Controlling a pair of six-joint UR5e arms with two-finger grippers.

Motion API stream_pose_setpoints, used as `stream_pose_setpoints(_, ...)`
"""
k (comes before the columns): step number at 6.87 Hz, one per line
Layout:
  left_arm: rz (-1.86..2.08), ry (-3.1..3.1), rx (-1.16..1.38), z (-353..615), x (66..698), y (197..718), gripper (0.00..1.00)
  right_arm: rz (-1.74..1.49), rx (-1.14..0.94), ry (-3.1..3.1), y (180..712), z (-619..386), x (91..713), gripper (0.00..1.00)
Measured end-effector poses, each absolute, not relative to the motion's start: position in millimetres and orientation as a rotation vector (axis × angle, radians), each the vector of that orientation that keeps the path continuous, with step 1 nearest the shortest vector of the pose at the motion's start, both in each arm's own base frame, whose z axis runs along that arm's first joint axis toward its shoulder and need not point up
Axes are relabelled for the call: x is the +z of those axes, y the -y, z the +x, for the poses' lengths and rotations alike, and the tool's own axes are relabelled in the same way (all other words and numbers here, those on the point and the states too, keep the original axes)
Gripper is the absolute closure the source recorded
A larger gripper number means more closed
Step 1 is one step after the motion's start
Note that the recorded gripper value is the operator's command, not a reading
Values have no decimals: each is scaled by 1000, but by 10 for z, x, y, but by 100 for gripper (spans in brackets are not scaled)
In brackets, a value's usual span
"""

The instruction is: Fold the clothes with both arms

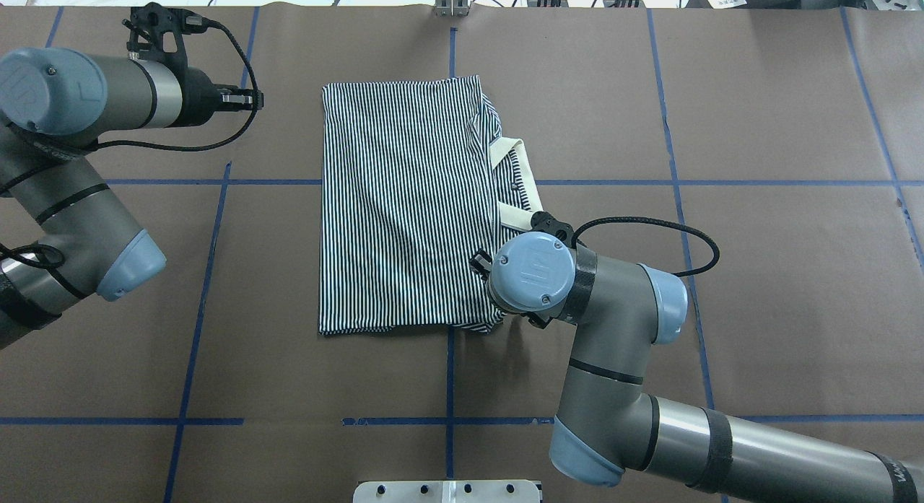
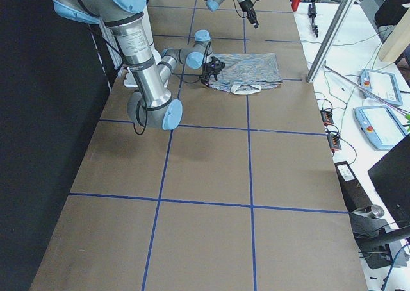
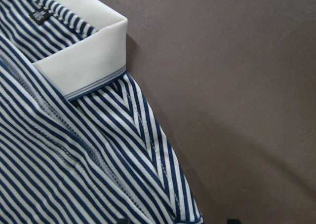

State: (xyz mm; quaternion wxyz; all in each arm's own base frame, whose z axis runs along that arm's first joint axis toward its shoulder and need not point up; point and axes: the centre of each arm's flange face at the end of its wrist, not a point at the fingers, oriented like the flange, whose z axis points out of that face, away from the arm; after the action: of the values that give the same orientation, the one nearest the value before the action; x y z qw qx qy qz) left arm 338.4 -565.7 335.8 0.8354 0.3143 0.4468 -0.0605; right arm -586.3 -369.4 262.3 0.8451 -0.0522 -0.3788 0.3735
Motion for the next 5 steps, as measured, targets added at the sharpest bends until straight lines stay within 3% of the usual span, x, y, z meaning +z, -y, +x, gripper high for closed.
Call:
stream_pose_setpoints(1,666,-947,-129,3380,3349,5655,58,-109,784,797,3695,-5868,2633,46)
stream_pose_setpoints(2,667,-948,-129,3373,3340,5653,58,-108,781,796,3695,-5870,2636,71)
stream_pose_setpoints(3,668,-948,-129,3369,3341,5652,58,-109,781,795,3694,-5871,2637,87)
stream_pose_setpoints(4,667,-947,-129,3363,3348,5646,58,-110,780,796,3690,-5874,2637,100)
stream_pose_setpoints(5,667,-946,-129,3346,3363,5628,58,-111,780,796,3688,-5876,2631,100)
